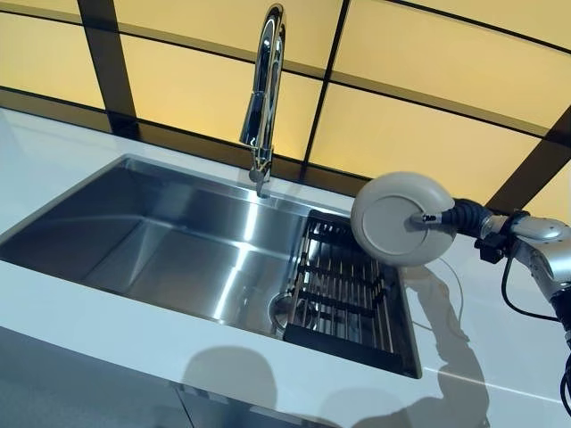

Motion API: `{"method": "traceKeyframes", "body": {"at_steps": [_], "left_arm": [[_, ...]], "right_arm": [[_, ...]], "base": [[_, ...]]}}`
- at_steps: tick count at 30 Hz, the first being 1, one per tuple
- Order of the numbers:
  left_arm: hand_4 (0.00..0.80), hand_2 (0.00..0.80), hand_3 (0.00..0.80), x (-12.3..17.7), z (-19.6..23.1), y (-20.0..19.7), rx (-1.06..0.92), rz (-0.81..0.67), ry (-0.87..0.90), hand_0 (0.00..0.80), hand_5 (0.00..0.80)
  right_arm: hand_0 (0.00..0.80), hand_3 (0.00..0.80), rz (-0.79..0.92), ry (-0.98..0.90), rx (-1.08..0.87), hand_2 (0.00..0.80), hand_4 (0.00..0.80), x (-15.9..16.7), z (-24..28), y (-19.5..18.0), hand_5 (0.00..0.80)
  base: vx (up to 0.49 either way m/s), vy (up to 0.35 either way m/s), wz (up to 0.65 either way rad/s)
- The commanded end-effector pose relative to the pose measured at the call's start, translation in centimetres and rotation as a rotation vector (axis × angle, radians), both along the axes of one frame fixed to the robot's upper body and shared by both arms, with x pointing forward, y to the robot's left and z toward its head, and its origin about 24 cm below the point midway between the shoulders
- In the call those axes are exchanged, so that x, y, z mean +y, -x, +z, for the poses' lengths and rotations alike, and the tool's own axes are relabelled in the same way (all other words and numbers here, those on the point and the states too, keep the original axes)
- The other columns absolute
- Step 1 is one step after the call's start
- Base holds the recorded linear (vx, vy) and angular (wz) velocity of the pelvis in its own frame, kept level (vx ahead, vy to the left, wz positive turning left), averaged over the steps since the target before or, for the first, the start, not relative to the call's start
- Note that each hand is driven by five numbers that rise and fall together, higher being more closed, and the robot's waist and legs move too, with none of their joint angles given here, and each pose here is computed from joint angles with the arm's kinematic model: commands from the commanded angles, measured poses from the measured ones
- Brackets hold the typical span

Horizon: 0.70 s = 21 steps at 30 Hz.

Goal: Take plates into dishwasher

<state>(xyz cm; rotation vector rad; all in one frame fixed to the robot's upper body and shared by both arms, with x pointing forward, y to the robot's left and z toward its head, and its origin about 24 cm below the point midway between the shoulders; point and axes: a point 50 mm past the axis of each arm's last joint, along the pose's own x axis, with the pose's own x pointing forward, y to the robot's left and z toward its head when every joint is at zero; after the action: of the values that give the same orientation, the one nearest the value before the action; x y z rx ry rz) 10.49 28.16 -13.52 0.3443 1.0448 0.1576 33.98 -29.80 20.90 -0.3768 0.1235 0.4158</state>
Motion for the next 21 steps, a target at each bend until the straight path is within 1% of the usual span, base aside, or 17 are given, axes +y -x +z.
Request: {"method": "traceKeyframes", "body": {"at_steps": [1,5,9,15,21], "left_arm": [[0.000,0.000,0.000,-0.2,0.1,-0.9,-0.017,-0.036,-0.010,0.000,0.000],[0.000,0.000,0.000,-0.3,0.1,-1.0,-0.023,-0.041,-0.006,0.000,0.000],[0.000,0.000,0.000,-0.4,0.0,-0.8,-0.022,-0.045,-0.007,0.000,0.000],[0.000,0.000,0.000,0.0,0.0,-0.5,-0.015,-0.050,-0.016,0.000,0.000],[0.000,0.000,0.000,0.4,0.0,-0.1,0.009,-0.065,-0.035,0.000,0.000]], "right_arm": [[0.800,0.800,-0.022,-0.037,-0.290,0.800,0.800,-0.1,6.6,0.5,0.800],[0.800,0.800,-0.098,-0.077,-0.374,0.800,0.800,-1.0,7.6,1.0,0.800],[0.800,0.800,-0.160,-0.095,-0.416,0.800,0.800,-2.0,8.3,1.5,0.800],[0.800,0.800,-0.241,-0.087,-0.449,0.800,0.800,-4.0,8.9,3.0,0.800],[0.800,0.800,-0.279,-0.100,-0.462,0.800,0.800,-5.6,9.3,4.4,0.800]], "base": [[0.012,0.034,-0.01],[0.002,0.023,-0.13],[0.001,0.033,-0.12],[-0.012,0.051,-0.20],[0.025,0.043,-0.24]]}}
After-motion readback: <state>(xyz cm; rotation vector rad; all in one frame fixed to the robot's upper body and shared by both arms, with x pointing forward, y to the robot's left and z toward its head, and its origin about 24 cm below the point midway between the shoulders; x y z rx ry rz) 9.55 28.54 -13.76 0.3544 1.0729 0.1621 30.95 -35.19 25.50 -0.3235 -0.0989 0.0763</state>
